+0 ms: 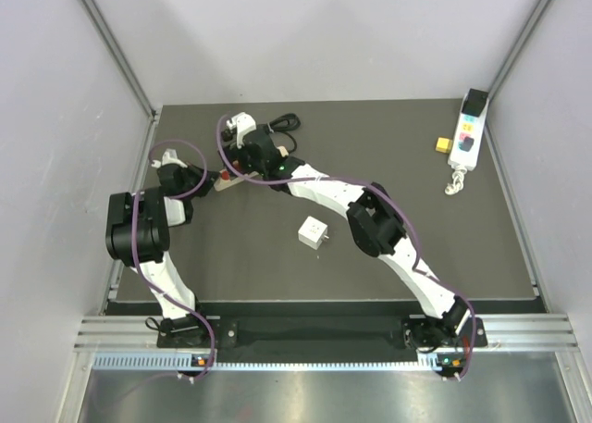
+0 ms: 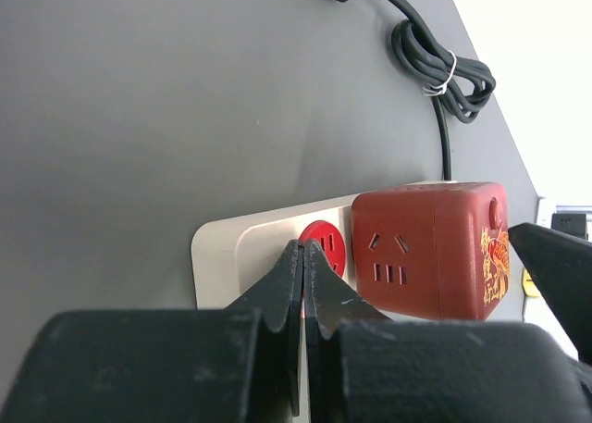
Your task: Pull the plug off the socket
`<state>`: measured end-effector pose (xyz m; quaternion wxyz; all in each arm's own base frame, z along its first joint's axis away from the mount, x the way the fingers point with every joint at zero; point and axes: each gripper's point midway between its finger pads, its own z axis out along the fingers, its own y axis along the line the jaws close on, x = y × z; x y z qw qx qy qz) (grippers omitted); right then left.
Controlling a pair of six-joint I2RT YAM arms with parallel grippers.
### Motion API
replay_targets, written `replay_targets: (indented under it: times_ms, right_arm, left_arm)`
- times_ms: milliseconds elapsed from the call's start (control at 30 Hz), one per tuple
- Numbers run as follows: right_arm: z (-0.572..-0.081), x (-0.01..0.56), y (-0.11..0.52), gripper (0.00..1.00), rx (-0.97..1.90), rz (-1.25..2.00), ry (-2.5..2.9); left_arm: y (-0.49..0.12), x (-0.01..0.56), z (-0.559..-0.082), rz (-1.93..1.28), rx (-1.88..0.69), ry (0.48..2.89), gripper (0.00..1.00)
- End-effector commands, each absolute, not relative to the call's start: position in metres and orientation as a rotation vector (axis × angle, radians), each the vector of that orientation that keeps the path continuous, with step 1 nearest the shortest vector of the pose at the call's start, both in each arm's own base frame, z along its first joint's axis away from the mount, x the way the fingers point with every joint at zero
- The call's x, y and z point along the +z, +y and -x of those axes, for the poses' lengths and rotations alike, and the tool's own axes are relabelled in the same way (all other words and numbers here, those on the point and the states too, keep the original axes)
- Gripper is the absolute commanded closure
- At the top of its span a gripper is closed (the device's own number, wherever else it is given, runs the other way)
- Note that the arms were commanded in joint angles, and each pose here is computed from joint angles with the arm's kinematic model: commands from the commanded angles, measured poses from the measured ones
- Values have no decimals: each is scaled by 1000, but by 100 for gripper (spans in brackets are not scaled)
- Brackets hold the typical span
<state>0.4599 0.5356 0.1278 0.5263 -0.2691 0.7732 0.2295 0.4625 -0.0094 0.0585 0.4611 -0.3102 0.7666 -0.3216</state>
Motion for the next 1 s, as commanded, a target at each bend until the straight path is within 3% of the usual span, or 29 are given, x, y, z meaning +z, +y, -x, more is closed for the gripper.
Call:
replay_targets:
  times_ms: [0, 433, 733, 833, 933, 967]
  right_arm:
    - [-457, 144, 555, 5, 565, 623, 1762]
    - [-463, 126, 561, 16, 560, 584, 1774]
    - [-468, 127, 562, 34, 562, 523, 1790]
    - [-468, 127, 564, 44, 577, 506, 1799]
    - [-468, 126, 564, 63, 582, 486, 1804]
    - [-469, 127, 563, 76, 580, 479, 1806]
  left_arm:
    - [-7, 41, -460, 800, -773, 1940, 100]
    - [-9, 39, -459, 801, -776, 1947, 100]
    - [-11, 38, -459, 807, -777, 1954, 100]
    - [-11, 38, -458, 811, -776, 1956, 100]
    - [-12, 39, -459, 806, -776, 1955, 100]
    - [-12, 37, -459, 807, -772, 1960, 100]
